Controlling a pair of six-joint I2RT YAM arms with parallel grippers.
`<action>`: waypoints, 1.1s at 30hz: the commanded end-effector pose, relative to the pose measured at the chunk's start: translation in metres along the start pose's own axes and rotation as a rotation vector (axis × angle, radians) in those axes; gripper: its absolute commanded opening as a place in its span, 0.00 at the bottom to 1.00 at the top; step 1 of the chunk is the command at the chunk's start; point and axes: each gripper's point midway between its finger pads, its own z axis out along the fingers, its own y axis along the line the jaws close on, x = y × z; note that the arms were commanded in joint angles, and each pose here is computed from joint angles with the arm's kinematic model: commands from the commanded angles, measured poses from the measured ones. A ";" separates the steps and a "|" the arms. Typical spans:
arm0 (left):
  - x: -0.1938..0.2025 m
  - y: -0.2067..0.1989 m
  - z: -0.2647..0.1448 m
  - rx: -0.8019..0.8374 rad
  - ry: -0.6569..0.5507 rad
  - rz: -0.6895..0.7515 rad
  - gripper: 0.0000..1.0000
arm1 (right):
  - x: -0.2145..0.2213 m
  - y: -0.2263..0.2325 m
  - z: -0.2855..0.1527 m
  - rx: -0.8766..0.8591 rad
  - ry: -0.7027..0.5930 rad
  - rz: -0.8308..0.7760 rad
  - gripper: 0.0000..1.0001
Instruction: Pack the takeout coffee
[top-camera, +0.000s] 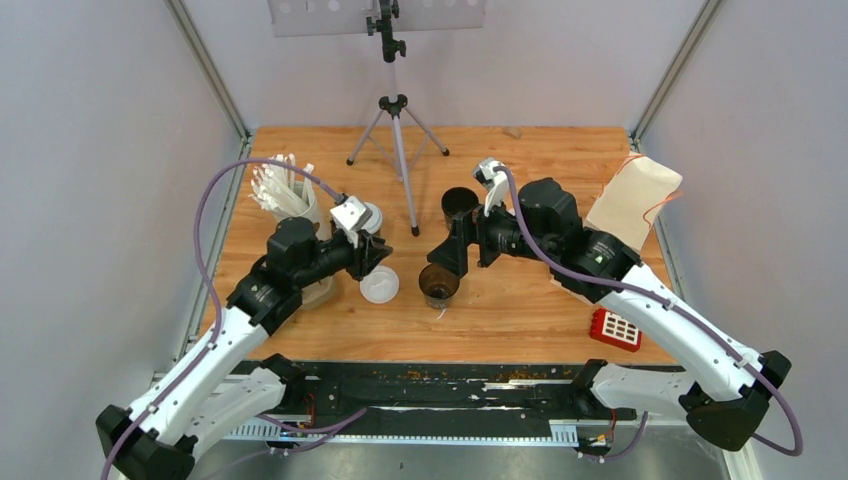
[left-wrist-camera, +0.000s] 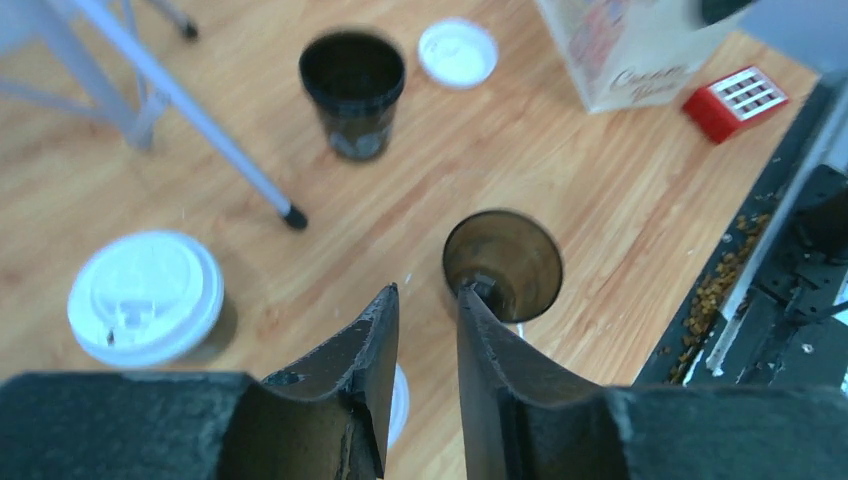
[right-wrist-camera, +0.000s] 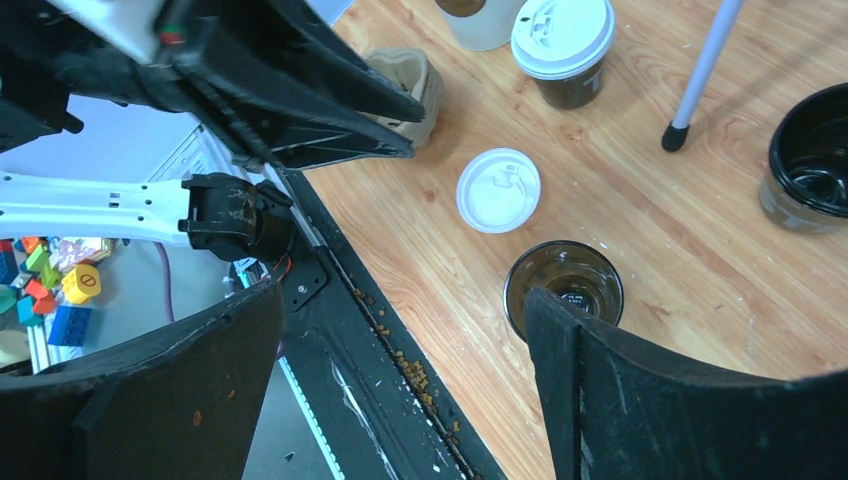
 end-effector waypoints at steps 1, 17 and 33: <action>0.055 0.022 0.005 -0.203 0.263 -0.321 0.34 | -0.001 -0.008 -0.007 0.046 -0.033 -0.023 0.89; 0.165 0.024 0.047 -0.218 0.559 -0.365 0.43 | -0.011 -0.004 -0.033 0.060 -0.066 -0.096 0.88; 0.215 0.025 0.058 -0.237 0.689 -0.237 0.40 | -0.015 -0.007 -0.045 0.093 -0.096 -0.123 0.90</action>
